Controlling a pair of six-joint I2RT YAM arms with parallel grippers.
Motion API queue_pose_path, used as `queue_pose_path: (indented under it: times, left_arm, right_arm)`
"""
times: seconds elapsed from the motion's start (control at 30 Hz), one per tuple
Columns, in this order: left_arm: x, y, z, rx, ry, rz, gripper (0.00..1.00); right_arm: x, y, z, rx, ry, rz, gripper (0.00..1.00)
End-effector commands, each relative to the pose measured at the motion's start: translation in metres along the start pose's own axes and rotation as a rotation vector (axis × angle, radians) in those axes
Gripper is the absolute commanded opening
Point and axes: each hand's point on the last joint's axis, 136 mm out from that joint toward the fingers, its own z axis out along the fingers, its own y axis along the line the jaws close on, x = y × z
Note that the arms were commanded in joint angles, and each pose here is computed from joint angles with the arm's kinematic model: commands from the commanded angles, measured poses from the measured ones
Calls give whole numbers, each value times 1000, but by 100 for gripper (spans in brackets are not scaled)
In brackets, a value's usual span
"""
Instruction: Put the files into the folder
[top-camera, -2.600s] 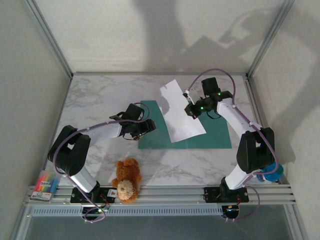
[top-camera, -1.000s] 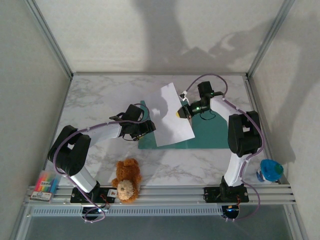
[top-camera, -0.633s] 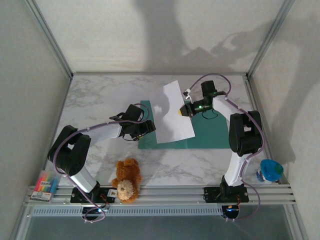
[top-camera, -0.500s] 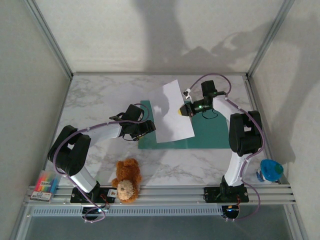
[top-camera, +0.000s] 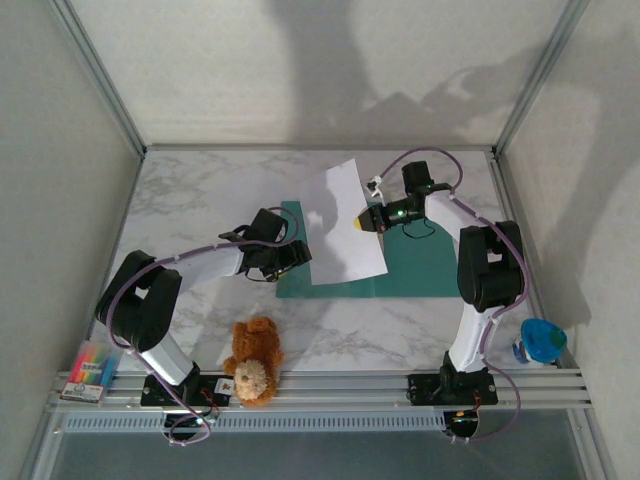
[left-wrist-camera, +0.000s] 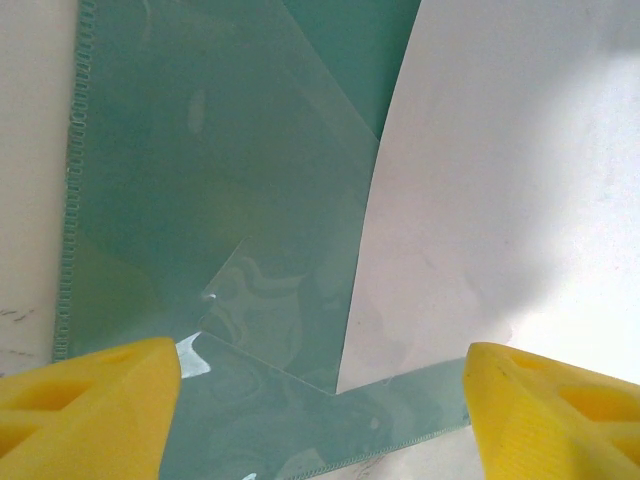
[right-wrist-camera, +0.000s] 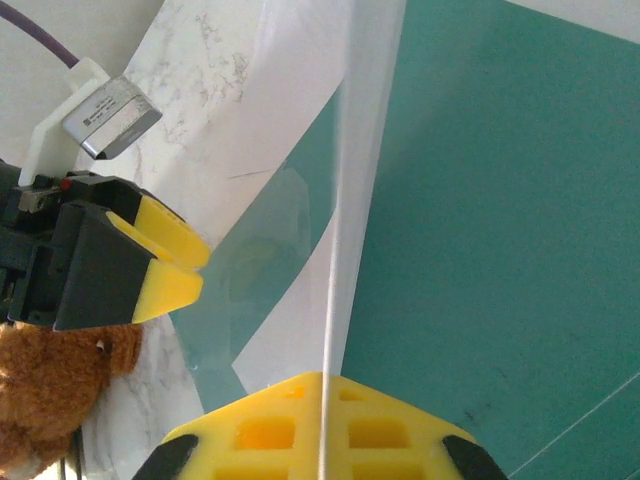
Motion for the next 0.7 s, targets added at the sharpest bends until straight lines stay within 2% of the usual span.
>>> queue_pose_path:
  times: [0.0, 0.33, 0.67]
  left_arm:
    - [3, 7, 4, -24, 7, -10, 75]
    - [3, 1, 6, -12, 14, 0, 75]
    - [2, 1, 6, -16, 14, 2, 75]
  right_arm:
    - [9, 1, 6, -44, 8, 53, 0]
    - [19, 9, 14, -61, 61, 63, 0]
    - [11, 10, 26, -86, 35, 87, 0]
